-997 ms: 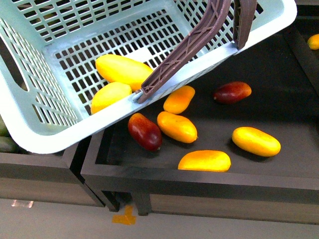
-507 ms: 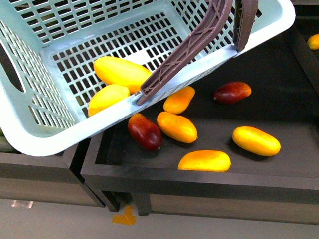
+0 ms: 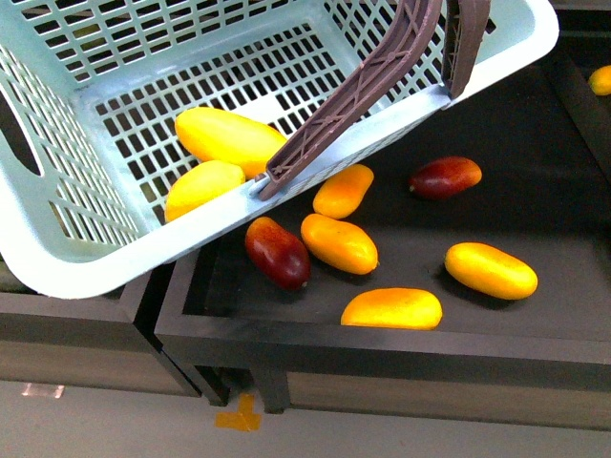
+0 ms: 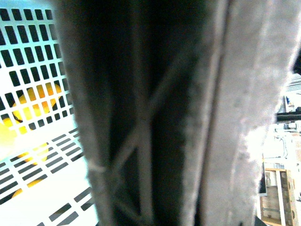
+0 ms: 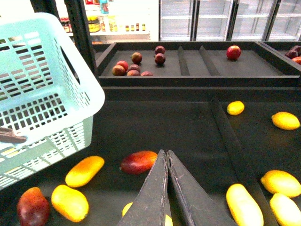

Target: Pick lemon and mango into basket

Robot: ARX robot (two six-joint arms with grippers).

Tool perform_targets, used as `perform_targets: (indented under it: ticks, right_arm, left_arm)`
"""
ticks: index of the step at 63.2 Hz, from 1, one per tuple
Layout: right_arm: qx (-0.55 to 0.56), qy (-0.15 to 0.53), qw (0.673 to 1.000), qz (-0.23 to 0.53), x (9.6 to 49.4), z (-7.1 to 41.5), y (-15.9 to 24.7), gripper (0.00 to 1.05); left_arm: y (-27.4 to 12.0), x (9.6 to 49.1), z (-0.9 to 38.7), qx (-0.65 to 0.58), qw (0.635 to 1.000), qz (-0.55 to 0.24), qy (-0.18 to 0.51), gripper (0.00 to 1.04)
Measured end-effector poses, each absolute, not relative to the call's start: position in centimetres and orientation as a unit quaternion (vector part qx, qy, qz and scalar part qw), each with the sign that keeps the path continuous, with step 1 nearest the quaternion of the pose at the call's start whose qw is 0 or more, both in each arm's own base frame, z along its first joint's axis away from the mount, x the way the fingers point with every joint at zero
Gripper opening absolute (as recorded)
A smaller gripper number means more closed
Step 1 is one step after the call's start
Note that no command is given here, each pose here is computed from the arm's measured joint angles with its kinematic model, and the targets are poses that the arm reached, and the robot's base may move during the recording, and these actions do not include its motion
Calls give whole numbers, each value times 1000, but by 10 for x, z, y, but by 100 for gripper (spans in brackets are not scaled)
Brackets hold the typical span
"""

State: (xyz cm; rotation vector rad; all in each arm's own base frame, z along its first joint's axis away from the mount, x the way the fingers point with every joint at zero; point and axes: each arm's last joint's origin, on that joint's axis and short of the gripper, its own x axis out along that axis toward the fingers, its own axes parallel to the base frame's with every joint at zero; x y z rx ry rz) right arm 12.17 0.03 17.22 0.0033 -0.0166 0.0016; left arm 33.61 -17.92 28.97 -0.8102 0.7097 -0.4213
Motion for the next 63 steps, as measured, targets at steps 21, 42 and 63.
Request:
perform_targets:
  ticks: [21, 42, 63]
  right_arm:
    - [2, -9, 1000, 1, 113, 172, 0, 2]
    - [2, 8, 1000, 2, 102, 168, 0, 2]
    - [2, -6, 1000, 1, 97, 169, 0, 2]
  left_arm:
    - [-179, 336, 290, -383, 837, -199, 335, 15]
    - [-179, 336, 290, -383, 837, -199, 336, 15]
    - [-179, 336, 290, -384, 837, -198, 335, 15]
